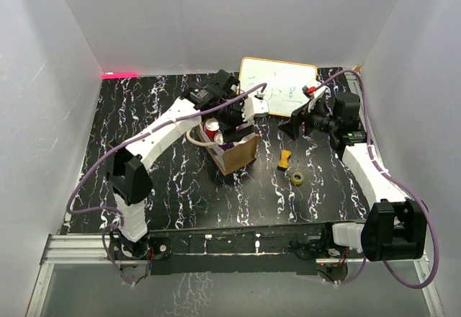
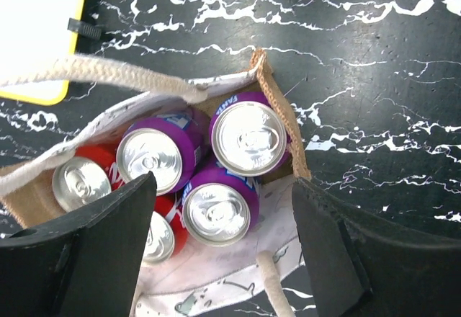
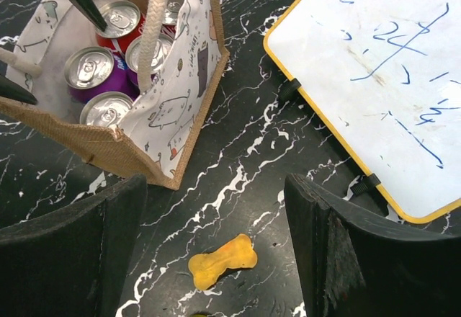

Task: Place the beverage into the canvas bag

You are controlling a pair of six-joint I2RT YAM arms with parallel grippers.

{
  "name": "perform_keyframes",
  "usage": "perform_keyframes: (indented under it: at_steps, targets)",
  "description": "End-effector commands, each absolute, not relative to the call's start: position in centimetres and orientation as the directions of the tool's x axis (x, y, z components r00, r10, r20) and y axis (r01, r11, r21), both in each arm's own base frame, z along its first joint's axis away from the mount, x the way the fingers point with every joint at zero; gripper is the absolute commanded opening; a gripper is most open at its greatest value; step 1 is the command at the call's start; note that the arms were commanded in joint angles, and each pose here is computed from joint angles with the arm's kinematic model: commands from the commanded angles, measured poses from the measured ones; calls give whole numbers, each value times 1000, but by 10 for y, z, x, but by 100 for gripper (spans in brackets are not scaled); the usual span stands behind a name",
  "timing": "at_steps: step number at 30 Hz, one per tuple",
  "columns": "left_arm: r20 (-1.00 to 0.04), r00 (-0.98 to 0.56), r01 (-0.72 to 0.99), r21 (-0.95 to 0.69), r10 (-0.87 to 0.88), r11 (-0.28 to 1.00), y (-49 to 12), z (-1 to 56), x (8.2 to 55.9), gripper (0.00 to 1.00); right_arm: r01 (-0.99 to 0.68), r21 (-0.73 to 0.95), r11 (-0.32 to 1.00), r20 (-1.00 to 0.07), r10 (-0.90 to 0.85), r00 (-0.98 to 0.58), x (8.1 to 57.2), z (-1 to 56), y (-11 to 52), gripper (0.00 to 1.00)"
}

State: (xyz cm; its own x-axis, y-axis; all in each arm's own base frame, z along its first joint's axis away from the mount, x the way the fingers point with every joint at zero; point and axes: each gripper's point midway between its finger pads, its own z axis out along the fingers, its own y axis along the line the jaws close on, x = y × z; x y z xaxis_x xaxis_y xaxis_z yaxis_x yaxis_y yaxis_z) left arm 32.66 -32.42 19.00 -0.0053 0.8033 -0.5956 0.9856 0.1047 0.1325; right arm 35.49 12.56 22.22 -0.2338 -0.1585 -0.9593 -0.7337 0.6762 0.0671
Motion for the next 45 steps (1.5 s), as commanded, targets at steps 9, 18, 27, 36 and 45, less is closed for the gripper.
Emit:
perform_keyframes:
  at_steps: [9, 18, 27, 36, 45]
  targets:
    - [-647, -24, 855, 382, 762, 351, -285, 234, 352, 75, -673, -41, 739, -954, -229, -194, 373, 239, 95, 81]
    - [-784, -184, 691, 326, 593, 645, -227, 275, 399, 76, -578, -123, 807, -903, -333, -272, 392, 228, 64, 85]
    - [-904, -220, 435, 246, 367, 866, -151, 314, 411, 97, -295, -200, 934, -865, -310, -394, 417, 239, 9, 99]
    - [-973, -213, 126, 67, 93, 990, -63, 331, 409, 97, -195, -27, 980, -837, -129, -531, 444, 222, 11, 99]
    - [-964, -255, -138, -37, -71, 990, 11, 308, 406, 97, -177, -65, 982, -825, -152, -545, 459, 231, 3, 99]
